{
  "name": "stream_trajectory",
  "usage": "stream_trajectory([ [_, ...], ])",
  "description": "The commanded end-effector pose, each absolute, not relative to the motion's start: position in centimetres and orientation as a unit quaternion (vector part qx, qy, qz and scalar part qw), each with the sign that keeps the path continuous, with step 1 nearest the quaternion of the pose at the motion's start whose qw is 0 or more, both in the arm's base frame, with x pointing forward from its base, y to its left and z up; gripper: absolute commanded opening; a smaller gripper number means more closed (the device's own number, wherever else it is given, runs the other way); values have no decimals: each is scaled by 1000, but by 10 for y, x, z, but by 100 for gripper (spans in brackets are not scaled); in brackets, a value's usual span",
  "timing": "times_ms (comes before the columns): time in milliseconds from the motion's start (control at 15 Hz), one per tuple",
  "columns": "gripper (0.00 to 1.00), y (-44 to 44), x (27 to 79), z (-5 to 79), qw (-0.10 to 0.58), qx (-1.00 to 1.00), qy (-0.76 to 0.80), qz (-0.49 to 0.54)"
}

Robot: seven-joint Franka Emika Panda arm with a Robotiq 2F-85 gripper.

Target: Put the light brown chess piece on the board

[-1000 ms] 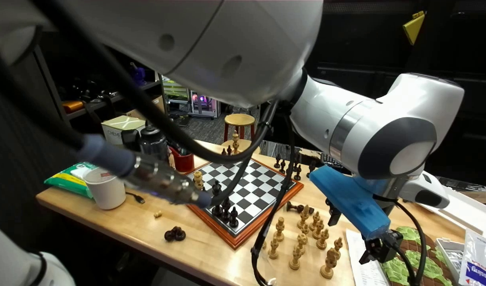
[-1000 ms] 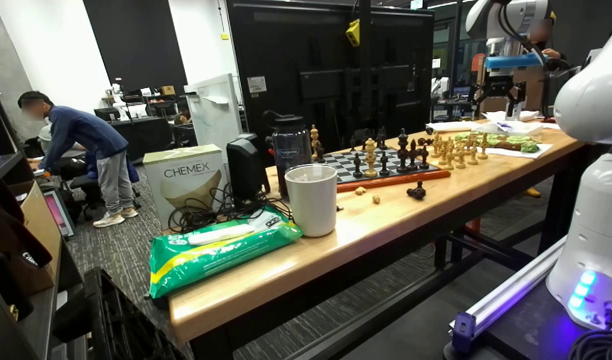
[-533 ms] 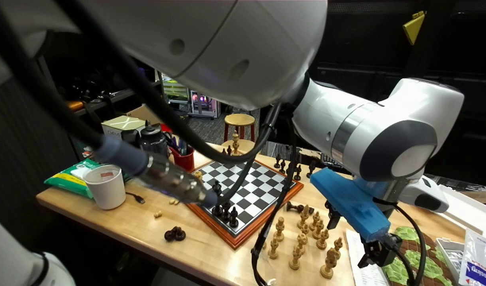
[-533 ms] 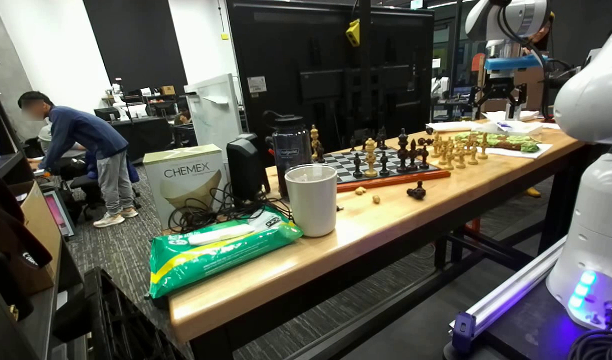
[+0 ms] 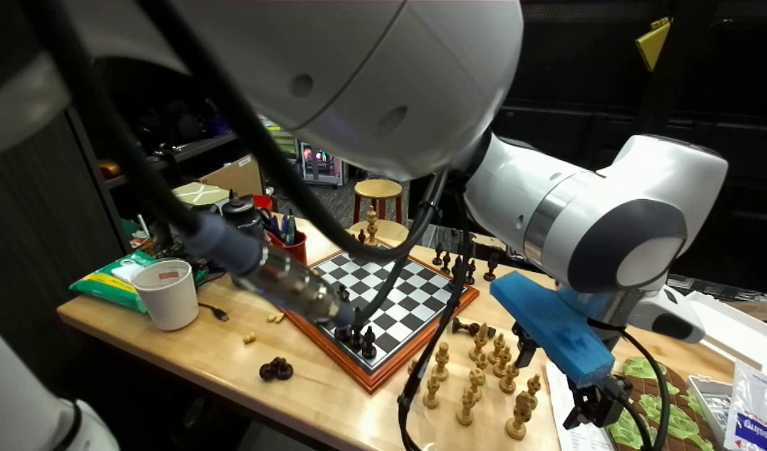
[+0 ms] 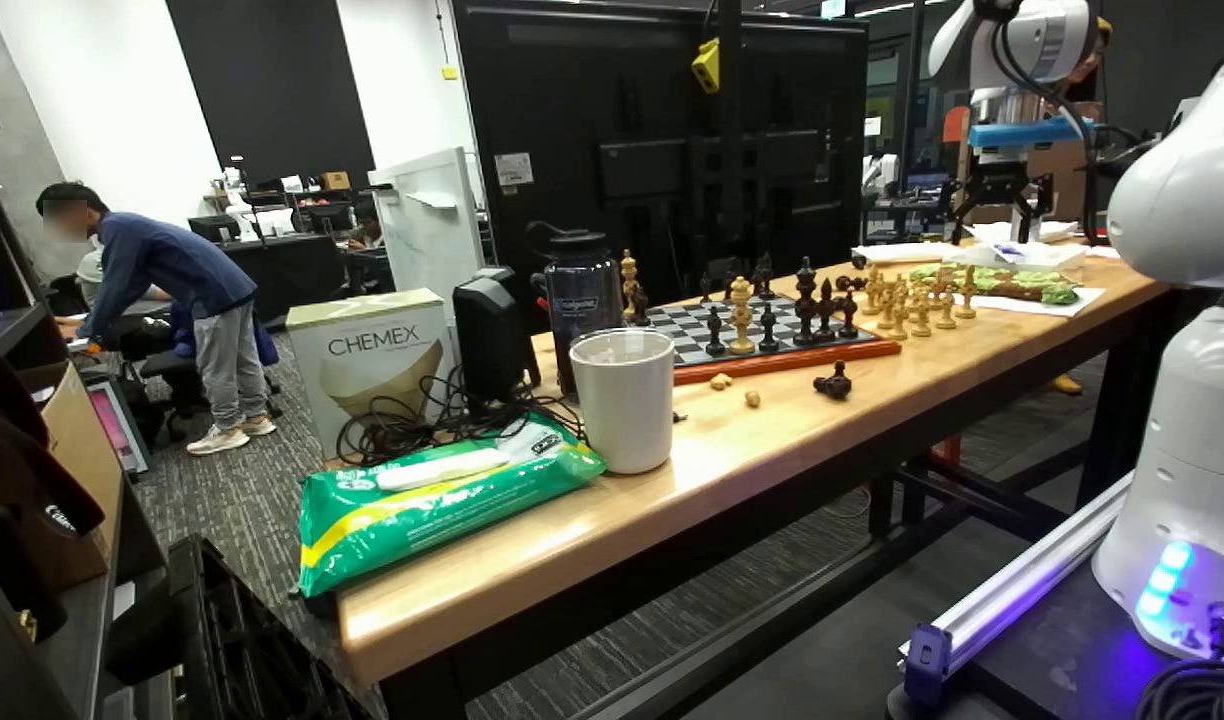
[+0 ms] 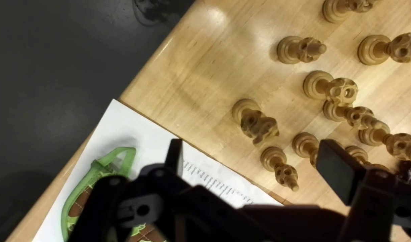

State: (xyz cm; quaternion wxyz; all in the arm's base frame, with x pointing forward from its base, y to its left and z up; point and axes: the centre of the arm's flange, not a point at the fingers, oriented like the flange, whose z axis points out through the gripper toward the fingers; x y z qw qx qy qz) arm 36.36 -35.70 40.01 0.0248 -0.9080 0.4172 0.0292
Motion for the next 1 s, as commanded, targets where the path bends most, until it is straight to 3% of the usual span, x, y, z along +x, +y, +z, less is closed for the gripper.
stream_trajectory([
  [0,100,-362,363,402,30,-905,423,31],
  [933,100,-361,385,364,47,-905,418,61],
])
